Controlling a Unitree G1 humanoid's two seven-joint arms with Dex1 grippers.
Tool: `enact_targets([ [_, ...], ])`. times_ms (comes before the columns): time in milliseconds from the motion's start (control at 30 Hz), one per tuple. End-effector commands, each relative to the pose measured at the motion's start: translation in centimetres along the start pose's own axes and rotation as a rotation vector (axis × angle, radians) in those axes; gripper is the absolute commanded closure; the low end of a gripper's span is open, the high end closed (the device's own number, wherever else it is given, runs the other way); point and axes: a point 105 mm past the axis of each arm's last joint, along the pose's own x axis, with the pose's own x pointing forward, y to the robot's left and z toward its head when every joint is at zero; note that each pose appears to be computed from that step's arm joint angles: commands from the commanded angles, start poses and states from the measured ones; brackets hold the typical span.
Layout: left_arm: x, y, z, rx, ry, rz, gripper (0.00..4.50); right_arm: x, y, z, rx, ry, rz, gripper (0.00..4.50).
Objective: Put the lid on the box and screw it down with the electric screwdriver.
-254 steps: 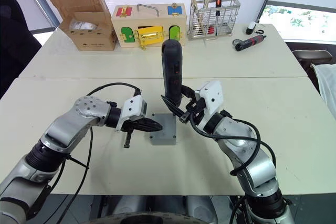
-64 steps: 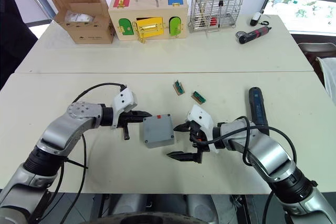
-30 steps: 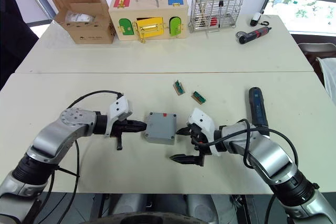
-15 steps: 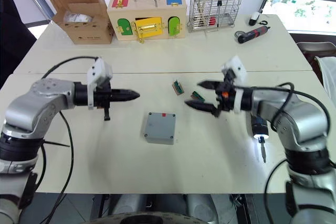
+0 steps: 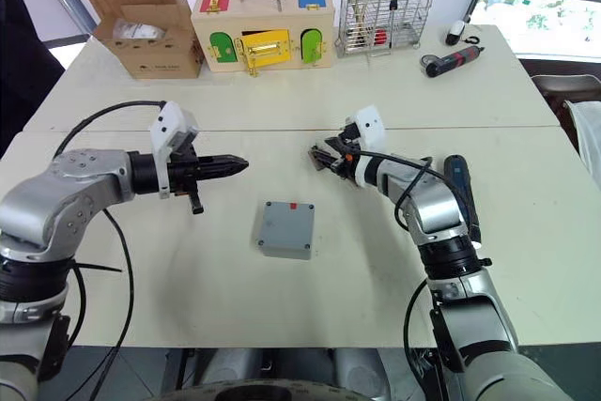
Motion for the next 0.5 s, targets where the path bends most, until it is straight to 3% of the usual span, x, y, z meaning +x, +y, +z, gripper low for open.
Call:
enact_targets([
  [33, -0.2, 0.2, 0.4, 0.036, -0.013, 0.025, 4.5, 0.4, -0.1, 1.0, -0.045, -0.028, -0.009, 2.38],
  [500, 0.5, -0.5, -0.6, 0.005, -0.01, -0.008, 4.5, 0.9, -0.3, 0.3, -0.027, -0.013, -0.03, 2.38],
])
